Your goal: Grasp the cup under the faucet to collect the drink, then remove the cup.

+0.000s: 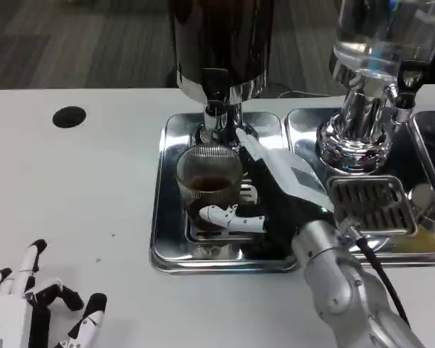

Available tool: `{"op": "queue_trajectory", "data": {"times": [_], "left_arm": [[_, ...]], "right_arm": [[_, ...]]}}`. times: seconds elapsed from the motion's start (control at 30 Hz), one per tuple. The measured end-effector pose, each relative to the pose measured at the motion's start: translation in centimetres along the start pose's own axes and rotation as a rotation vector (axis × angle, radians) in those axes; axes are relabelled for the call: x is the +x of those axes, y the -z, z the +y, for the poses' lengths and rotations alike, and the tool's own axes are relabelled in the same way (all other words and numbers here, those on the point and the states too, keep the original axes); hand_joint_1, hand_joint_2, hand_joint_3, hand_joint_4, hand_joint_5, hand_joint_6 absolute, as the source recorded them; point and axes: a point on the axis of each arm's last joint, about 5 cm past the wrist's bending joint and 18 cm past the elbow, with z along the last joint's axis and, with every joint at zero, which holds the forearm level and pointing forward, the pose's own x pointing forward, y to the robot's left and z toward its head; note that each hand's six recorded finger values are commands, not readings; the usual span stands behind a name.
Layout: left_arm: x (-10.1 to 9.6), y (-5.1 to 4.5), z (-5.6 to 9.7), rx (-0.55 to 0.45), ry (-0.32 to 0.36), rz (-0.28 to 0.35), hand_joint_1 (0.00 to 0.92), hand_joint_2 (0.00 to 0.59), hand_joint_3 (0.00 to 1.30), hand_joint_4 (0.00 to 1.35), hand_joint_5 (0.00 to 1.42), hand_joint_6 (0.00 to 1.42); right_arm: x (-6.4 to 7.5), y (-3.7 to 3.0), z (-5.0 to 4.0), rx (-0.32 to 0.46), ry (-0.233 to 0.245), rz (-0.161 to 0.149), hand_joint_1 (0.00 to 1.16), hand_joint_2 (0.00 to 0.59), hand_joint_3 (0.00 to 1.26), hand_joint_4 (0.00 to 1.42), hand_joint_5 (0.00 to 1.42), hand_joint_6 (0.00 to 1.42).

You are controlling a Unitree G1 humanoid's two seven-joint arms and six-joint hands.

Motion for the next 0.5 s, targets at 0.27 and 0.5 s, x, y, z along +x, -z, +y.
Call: {"op": "queue_trajectory", "data": {"times": [0.27,0.5], "left_arm": [[-0.07,0.28,-0.13,-0.009,0.005,0.013,0.000,0.288,0.73,0.08,0.22,0.16],[0.27,0.28,-0.17,-0.022,-0.003,0.014,0.000,0.287,0.73,0.08,0.22,0.16]], "right_arm": [[-0.04,0.06,0.44,0.004,0.027,-0.007,0.59,0.180,0.07,0.18,0.19,0.25],[-0.01,0.02,0.78,0.010,0.046,-0.009,0.60,0.180,0.17,0.25,0.25,0.29]]}}
